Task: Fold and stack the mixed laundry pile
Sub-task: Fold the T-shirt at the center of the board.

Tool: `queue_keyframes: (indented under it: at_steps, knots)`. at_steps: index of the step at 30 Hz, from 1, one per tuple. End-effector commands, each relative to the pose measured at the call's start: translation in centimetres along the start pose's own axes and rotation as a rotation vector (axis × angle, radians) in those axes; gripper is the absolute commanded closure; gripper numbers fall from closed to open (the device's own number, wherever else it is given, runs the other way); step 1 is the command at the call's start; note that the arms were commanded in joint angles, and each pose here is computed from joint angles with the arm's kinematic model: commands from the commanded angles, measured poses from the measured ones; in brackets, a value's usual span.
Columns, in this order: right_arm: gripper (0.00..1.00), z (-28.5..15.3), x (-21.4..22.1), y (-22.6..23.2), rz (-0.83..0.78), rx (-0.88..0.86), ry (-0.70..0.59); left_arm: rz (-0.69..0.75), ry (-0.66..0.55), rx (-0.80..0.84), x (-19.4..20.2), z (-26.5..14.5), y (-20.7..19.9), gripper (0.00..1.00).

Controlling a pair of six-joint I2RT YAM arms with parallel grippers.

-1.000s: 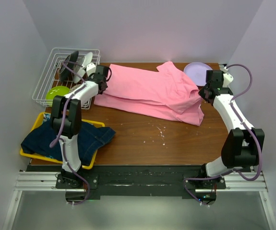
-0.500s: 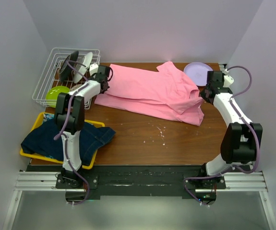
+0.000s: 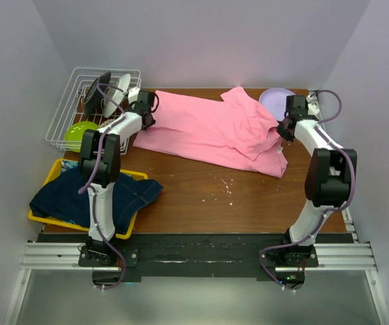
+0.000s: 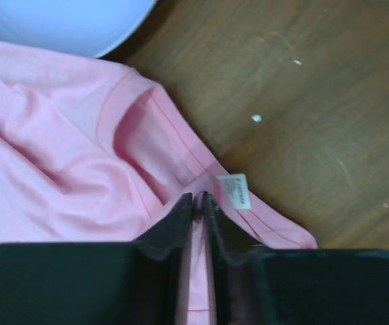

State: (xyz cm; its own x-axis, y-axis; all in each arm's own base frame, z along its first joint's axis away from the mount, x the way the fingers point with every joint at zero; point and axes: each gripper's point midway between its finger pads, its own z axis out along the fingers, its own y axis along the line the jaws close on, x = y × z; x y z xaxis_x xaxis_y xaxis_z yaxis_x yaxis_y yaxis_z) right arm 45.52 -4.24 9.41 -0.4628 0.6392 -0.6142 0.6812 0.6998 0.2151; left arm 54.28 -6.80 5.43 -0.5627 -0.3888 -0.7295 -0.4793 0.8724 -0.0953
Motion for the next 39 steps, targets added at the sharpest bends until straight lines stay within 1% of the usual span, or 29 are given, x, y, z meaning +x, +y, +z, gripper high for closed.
queue_keyframes:
  at_steps: [1,2,3,4,5,6,7,8,9,11,12,14,15,16,17,18,19,20,22,23,27,31,34,39]
  knots:
    - [0.74,0.4,-3.1,3.9,-0.017,-0.101,-0.026,-0.01,-0.101,0.09,-5.0,-1.2,-1.9,0.41]
    - [0.62,1.2,-2.8,3.9,-0.031,-0.086,-0.011,-0.007,-0.106,0.112,-5.5,-1.6,-2.3,0.39]
    - [0.55,0.8,-3.6,4.3,-0.036,-0.087,-0.017,-0.009,-0.123,0.132,-6.4,-2.5,-2.5,0.32]
    - [0.47,0.8,-3.7,4.4,-0.055,-0.087,-0.02,-0.009,-0.127,0.15,-6.7,-3.0,-2.7,0.29]
    - [0.41,0.5,-4.0,4.5,-0.059,-0.092,-0.024,-0.007,-0.114,0.181,-6.4,-3.5,-3.2,0.27]
    - [0.37,-0.1,-4.4,4.5,-0.06,-0.091,-0.033,-0.015,-0.124,0.199,-7.0,-4.5,-3.4,0.27]
    - [0.37,-0.6,-4.5,4.6,-0.062,-0.096,-0.039,-0.023,-0.125,0.21,-7.0,-5.0,-3.6,0.27]
    - [0.36,-1.1,-4.7,4.7,-0.063,-0.102,-0.05,-0.016,-0.114,0.229,-6.2,-5.4,-4.0,0.27]
    - [0.36,-2.2,-4.6,5.0,-0.069,-0.115,-0.065,-0.022,-0.124,0.247,-6.6,-6.3,-4.4,0.26]
    - [0.36,-3.1,-4.4,4.8,-0.067,-0.12,-0.069,-0.011,-0.108,0.289,-5.4,-7.3,-5.6,0.26]
    - [0.36,-3.8,-2.3,5.7,-0.098,-0.146,-0.044,-0.008,-0.107,0.308,-5.3,-8.0,-6.0,0.27]
    - [0.38,-5.5,-1.1,6.1,-0.095,-0.187,-0.037,0.0,-0.077,0.35,-3.7,-9.0,-7.3,0.27]
    - [0.38,-5.5,1.3,6.0,-0.121,-0.196,-0.013,-0.003,-0.071,0.36,-3.4,-9.5,-7.4,0.27]
    - [0.39,-6.6,1.8,6.1,-0.108,-0.218,-0.021,-0.013,-0.059,0.374,-2.9,-9.8,-7.7,0.28]
    - [0.4,-6.8,2.9,6.1,-0.106,-0.229,-0.007,-0.007,-0.043,0.398,-1.8,-10.2,-8.2,0.28]
    - [0.4,-6.3,4.9,5.7,-0.116,-0.24,0.014,-0.014,-0.043,0.409,-1.7,-10.8,-8.3,0.28]
    - [0.41,-6.7,5.6,5.7,-0.098,-0.257,0.02,-0.022,-0.028,0.42,-0.9,-10.9,-8.4,0.29]
    - [0.41,-5.9,7.3,4.7,-0.101,-0.243,0.05,-0.024,-0.021,0.455,-0.7,-11.6,-8.9,0.29]
    - [0.42,-5.4,7.8,4.8,-0.075,-0.262,0.048,-0.018,-0.001,0.47,0.5,-12.0,-9.3,0.29]
    - [0.43,-4.8,8.9,4.4,-0.08,-0.258,0.075,-0.015,0.004,0.476,0.7,-12.2,-9.3,0.3]
    - [0.46,-3.3,10.5,4.6,-0.057,-0.266,0.112,-0.01,0.028,0.486,2.2,-12.4,-9.5,0.3]
    - [0.48,-2.5,11.4,4.8,-0.042,-0.272,0.133,0.0,0.037,0.483,2.6,-12.4,-9.4,0.3]
    - [0.57,-2.0,12.0,4.9,-0.034,-0.27,0.15,0.003,0.032,0.472,2.6,-12.3,-9.1,0.3]
    - [0.6,-1.6,12.5,4.9,-0.035,-0.267,0.167,0.008,0.037,0.466,2.8,-12.1,-9.1,0.31]
